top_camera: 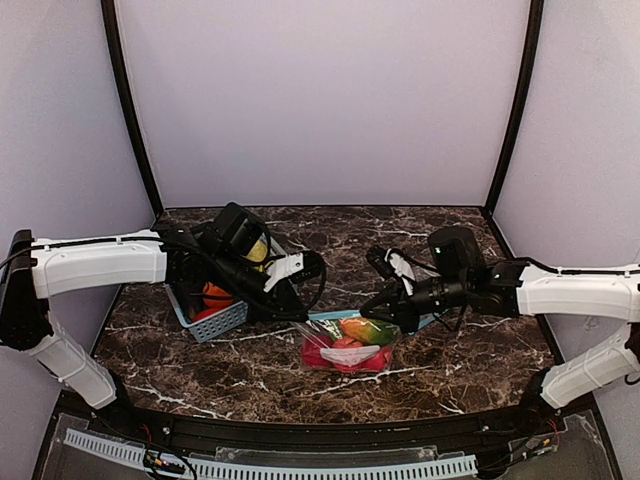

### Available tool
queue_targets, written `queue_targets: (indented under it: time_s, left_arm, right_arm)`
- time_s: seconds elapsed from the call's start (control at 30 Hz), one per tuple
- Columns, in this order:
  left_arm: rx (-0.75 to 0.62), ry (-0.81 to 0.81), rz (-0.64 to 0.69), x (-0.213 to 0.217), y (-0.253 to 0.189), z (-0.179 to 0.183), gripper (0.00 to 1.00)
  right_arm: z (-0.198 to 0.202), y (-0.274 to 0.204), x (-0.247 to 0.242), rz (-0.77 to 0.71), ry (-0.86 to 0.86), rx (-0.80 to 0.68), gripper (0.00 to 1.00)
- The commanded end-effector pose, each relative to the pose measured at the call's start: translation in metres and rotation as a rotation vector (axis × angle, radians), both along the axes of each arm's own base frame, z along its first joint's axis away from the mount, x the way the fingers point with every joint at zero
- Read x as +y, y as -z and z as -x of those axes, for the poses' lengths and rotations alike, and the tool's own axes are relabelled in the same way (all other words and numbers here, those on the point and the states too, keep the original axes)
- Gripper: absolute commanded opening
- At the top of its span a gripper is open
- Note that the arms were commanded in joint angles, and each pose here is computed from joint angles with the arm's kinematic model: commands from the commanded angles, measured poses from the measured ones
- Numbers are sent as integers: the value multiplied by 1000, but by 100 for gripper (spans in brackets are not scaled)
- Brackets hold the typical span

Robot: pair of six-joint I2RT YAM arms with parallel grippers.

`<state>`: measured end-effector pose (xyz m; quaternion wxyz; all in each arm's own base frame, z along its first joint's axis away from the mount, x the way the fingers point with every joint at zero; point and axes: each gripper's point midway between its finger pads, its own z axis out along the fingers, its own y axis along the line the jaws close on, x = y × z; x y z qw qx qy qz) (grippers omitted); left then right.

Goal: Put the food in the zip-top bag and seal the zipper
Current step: Zip the zipper of the food storage bag.

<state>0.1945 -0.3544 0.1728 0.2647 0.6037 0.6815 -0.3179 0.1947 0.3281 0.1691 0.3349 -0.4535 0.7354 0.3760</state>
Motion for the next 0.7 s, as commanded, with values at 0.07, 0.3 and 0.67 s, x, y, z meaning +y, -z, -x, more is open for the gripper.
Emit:
queue_targets:
  time_s: [0.07, 0.3, 0.67]
  left_arm:
    - [63, -4, -85, 18, 16, 10, 1]
    - [55, -13, -84, 20, 14, 8, 1]
    - [24, -38, -112, 28, 15, 2, 1]
  right_arm:
    - [-10, 16, -24, 91, 83, -10, 0]
    - [-9, 10, -32, 85, 106, -25, 0]
    - [-7, 2, -38, 70, 127, -35, 0]
